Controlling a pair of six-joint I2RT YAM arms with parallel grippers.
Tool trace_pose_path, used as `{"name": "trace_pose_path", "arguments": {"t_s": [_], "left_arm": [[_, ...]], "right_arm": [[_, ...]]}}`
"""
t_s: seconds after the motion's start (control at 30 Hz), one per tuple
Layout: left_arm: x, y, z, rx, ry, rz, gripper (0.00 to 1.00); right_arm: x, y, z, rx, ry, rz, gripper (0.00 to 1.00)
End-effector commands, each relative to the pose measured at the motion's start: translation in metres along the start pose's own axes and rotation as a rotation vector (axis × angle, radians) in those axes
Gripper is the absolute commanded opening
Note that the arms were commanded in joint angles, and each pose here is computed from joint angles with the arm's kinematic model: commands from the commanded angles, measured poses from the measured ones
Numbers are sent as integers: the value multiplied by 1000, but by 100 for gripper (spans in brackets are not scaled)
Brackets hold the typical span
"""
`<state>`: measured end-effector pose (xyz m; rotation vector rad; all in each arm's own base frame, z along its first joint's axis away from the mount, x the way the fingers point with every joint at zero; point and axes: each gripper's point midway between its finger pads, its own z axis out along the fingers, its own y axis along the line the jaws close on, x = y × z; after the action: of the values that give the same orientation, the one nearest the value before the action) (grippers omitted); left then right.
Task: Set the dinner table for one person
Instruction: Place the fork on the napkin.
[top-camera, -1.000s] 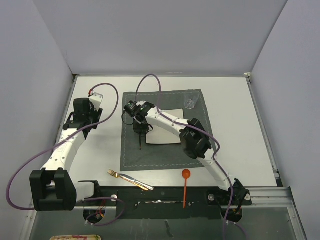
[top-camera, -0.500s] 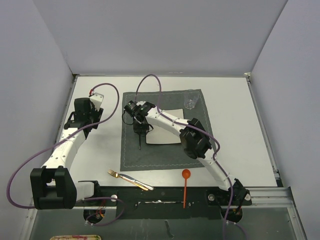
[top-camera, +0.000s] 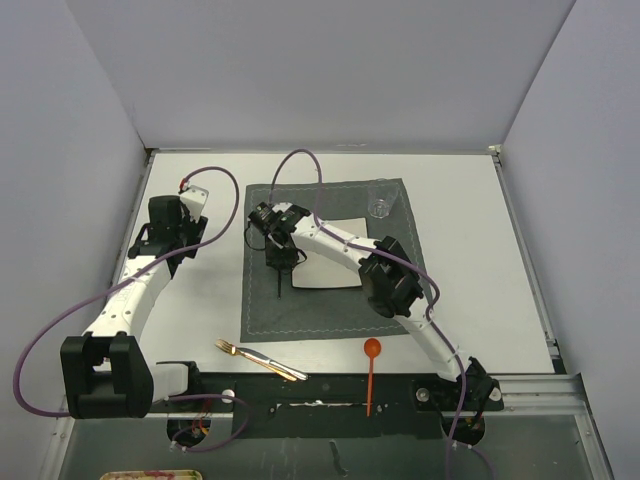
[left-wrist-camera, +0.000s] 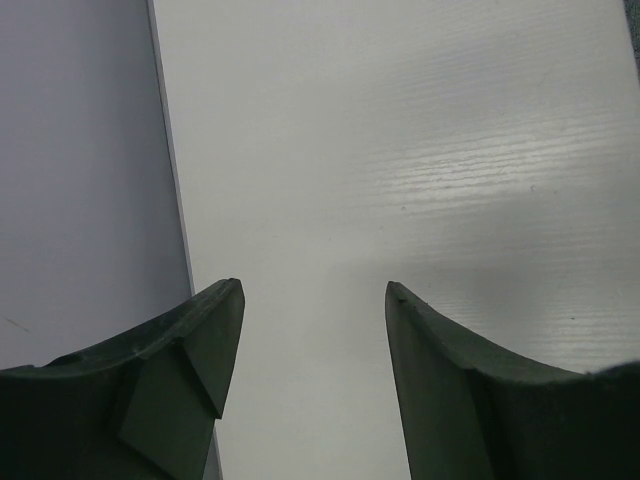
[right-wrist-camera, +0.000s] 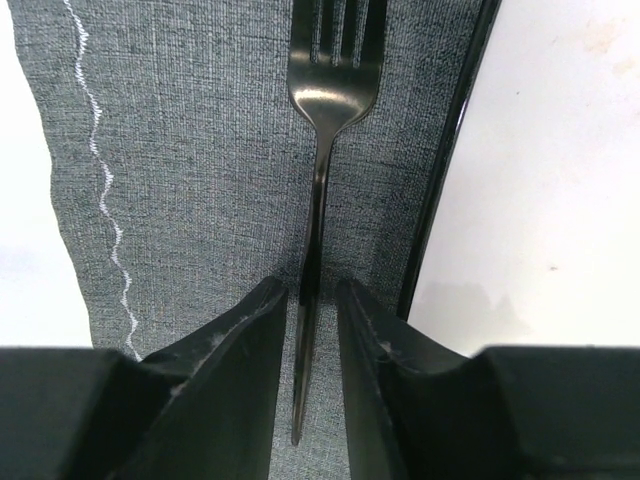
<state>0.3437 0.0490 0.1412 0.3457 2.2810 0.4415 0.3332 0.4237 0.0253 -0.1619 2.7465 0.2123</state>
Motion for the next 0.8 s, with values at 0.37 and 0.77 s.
{"name": "trace_pose_path", "arguments": {"t_s": [0.37,0.77], "left_arm": [[-20,4,-1,-1,-63,-3,58],[-20,2,-3,11,-63,3,59]], "right_arm": [[-15,17,-14,-64,-75,-36,26],[-31,24,-52,-26,-211,-107,24]]}}
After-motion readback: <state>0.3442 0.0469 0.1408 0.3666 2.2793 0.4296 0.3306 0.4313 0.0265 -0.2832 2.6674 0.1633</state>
